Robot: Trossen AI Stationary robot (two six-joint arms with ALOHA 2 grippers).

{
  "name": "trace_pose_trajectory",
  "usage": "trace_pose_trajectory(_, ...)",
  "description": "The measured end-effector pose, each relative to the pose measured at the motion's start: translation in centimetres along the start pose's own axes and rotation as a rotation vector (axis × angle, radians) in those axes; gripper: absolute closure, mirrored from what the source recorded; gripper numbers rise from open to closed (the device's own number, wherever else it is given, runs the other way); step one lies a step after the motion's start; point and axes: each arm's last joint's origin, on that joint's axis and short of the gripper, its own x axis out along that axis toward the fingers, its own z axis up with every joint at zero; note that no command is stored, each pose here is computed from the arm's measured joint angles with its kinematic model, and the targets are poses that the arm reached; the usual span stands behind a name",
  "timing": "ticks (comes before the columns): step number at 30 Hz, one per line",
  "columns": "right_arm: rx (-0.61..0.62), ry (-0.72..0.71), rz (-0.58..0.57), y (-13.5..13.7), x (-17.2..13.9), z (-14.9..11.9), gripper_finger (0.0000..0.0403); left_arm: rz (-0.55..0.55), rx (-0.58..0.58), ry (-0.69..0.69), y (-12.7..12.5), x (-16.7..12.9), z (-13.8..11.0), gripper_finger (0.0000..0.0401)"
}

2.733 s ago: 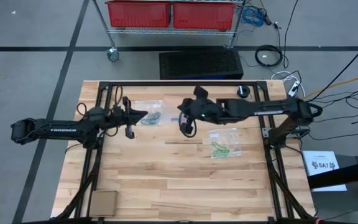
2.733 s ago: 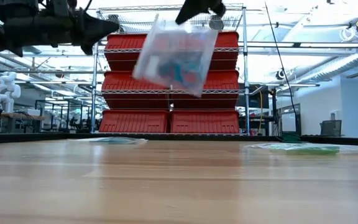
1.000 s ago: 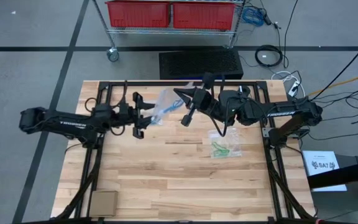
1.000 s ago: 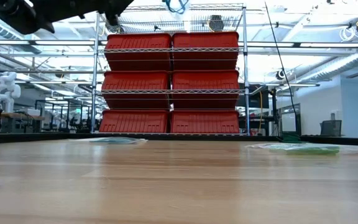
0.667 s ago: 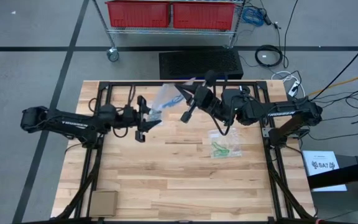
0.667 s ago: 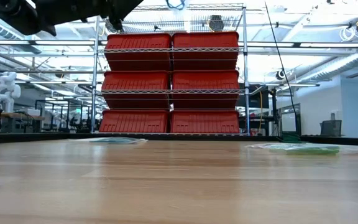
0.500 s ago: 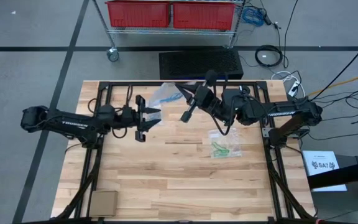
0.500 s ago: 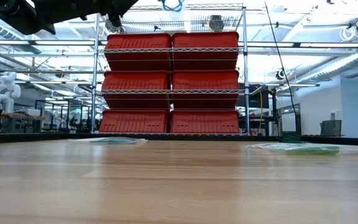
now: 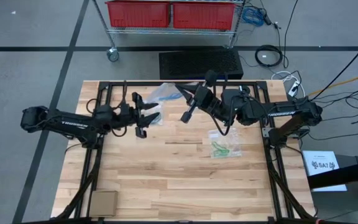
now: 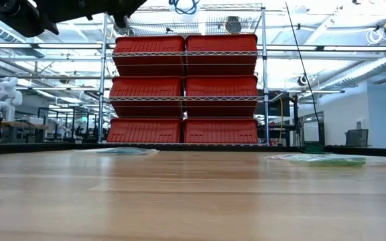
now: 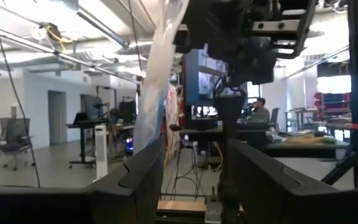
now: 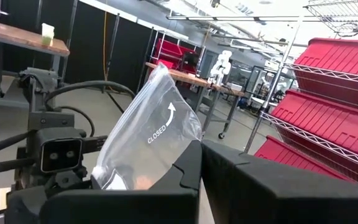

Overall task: Sort rubber bands
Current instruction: Close the center zip lock bag

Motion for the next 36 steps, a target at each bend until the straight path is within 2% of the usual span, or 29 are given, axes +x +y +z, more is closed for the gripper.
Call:
trace_pose_trajectory(18,-0.054,0.008,-0.020,1.4,-1.2,0.5,0.0403,0.051,-0.003,-0.010,0.2,-0.2,0.1,0.0216)
trace_pose_trajectory(32,-0.045,0.019,-0.007,1.8,-1.5,0.5,0.0403,0.079,-0.006,-0.041,0.3,-0.2,0.4,0.0216)
trace_pose_trajectory(36,-0.068,0.038,-0.040,2.2,-2.0,0.6,0.0403,0.089,-0.006,-0.035,0.3,-0.2,0.4,0.0216)
